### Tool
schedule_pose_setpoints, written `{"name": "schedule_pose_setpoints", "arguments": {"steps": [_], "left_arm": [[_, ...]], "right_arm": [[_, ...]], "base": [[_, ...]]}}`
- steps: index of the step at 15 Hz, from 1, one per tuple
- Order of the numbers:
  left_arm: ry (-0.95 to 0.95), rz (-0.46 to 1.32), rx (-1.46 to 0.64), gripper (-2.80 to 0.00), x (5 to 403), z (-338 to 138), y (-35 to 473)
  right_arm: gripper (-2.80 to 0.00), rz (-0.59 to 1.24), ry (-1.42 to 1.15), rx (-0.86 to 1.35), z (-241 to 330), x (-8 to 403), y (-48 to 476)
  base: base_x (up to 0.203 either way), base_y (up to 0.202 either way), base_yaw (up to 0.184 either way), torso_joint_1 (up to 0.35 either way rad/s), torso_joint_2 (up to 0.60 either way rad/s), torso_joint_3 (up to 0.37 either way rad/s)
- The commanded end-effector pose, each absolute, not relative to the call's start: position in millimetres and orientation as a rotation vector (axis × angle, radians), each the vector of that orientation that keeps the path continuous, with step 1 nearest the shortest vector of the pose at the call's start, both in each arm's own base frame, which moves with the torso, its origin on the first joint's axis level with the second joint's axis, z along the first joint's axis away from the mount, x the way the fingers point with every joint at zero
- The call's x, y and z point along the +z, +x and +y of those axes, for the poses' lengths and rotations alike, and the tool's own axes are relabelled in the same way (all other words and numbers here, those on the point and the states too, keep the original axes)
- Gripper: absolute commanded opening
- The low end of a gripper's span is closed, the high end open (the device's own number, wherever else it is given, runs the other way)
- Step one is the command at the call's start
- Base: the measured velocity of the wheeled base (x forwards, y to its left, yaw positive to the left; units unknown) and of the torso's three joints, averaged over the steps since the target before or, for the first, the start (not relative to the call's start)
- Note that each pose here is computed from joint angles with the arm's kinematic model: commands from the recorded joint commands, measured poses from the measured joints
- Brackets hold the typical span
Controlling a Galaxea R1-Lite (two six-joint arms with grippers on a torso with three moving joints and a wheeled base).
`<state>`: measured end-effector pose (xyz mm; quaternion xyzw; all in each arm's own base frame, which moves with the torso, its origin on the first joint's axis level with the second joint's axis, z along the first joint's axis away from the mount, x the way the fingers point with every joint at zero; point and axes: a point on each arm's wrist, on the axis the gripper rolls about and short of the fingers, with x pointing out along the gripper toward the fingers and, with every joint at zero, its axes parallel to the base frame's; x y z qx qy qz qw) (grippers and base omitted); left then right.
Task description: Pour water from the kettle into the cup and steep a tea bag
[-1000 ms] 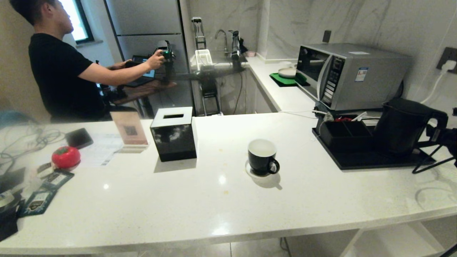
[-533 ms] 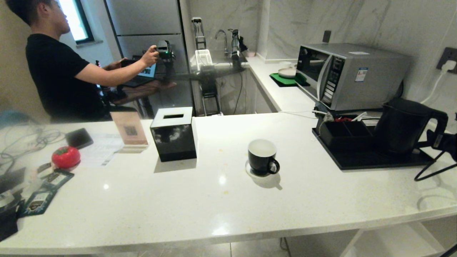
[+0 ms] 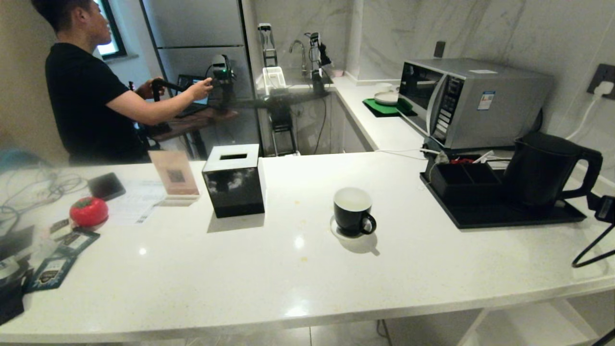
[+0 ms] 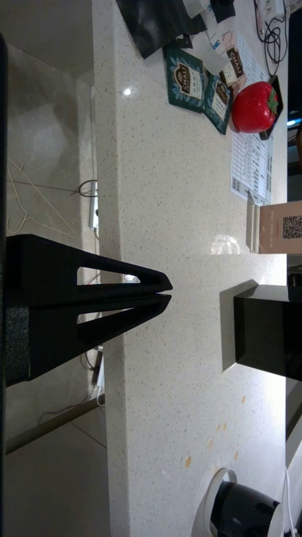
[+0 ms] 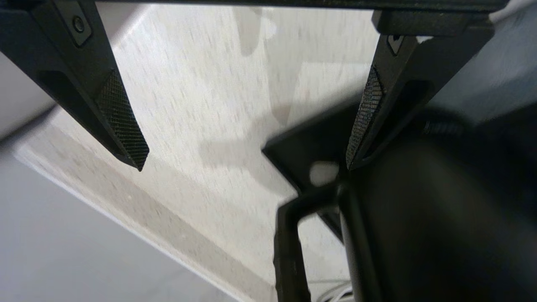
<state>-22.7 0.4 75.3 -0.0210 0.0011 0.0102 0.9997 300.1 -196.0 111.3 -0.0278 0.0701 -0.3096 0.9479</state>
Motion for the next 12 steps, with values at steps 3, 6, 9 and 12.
{"name": "schedule_pose_setpoints", "arguments": {"steps": [3,6,9,12], "left_arm": [[-0.043,0.003,0.022,-2.80,75,0,-23],[-0.043,0.003,0.022,-2.80,75,0,-23],[-0.043,0.003,0.022,-2.80,75,0,-23],[-0.043,0.003,0.022,-2.80,75,0,-23]], "right_arm": [[0.00,0.147,-0.056,-0.627,-176,121,269],[0.00,0.157,-0.050,-0.578,-160,124,241],[-2.80,0.159,-0.046,-0.554,-143,128,215],[-2.80,0.160,-0.043,-0.530,-125,132,189]], "base": [[0.000,0.000,0.000,0.000,0.00,0.000],[0.000,0.000,0.000,0.000,0.00,0.000],[0.000,0.000,0.000,0.000,0.00,0.000],[0.000,0.000,0.000,0.000,0.00,0.000]]}}
